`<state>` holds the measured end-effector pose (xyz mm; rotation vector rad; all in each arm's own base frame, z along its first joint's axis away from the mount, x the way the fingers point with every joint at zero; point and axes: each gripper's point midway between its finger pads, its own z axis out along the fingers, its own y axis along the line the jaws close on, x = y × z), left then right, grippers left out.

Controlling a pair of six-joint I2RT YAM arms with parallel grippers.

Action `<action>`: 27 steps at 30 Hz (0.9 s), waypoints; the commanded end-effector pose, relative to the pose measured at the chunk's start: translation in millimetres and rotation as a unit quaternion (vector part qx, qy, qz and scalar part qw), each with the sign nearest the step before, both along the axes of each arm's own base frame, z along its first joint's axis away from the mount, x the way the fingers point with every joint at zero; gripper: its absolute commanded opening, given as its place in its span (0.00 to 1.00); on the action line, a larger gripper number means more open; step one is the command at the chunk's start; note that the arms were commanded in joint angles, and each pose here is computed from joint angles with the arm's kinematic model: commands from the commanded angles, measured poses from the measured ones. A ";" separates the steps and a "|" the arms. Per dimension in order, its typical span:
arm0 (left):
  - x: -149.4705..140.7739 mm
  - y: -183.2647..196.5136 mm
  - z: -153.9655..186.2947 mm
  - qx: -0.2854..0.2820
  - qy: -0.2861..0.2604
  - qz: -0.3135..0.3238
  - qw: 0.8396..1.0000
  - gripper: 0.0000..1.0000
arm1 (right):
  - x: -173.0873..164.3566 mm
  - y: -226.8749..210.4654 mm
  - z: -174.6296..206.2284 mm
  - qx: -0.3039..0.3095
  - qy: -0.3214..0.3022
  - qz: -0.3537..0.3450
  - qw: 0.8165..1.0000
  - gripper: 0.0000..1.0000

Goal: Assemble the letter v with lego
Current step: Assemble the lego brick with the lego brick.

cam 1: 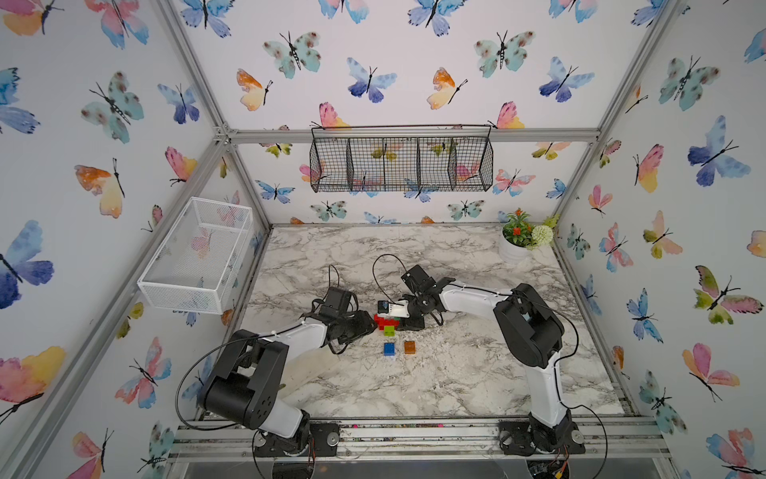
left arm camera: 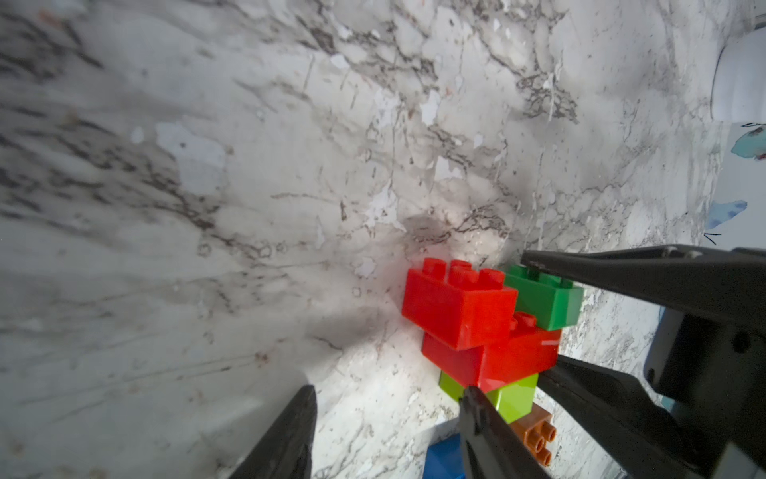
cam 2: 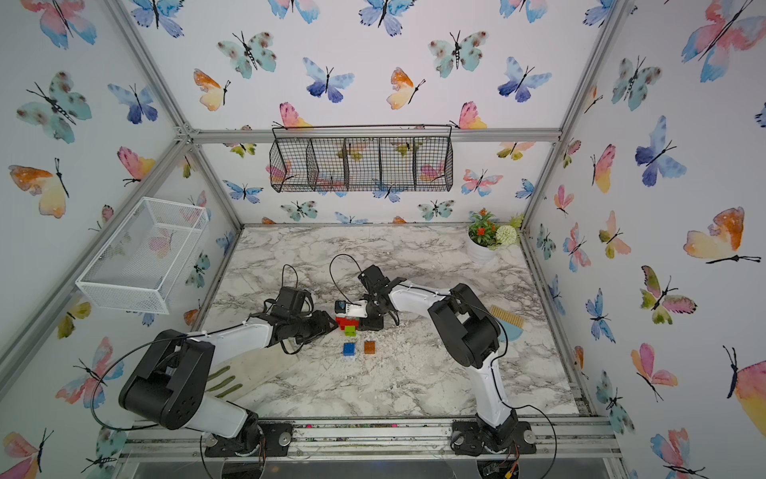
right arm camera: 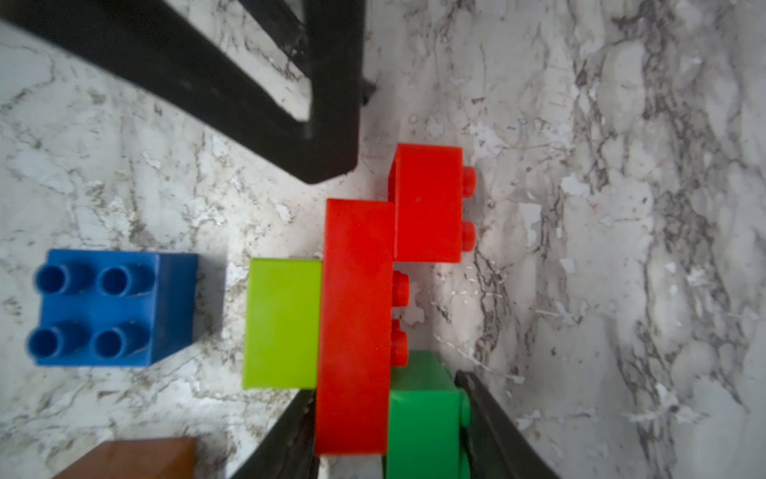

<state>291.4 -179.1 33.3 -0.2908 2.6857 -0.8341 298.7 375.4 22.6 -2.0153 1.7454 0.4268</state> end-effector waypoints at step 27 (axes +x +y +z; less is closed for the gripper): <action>2.8 -7.1 -13.5 -0.003 0.018 -0.017 1.000 0.53 | -11.3 1.0 -19.4 -0.019 0.034 -0.003 0.999 0.49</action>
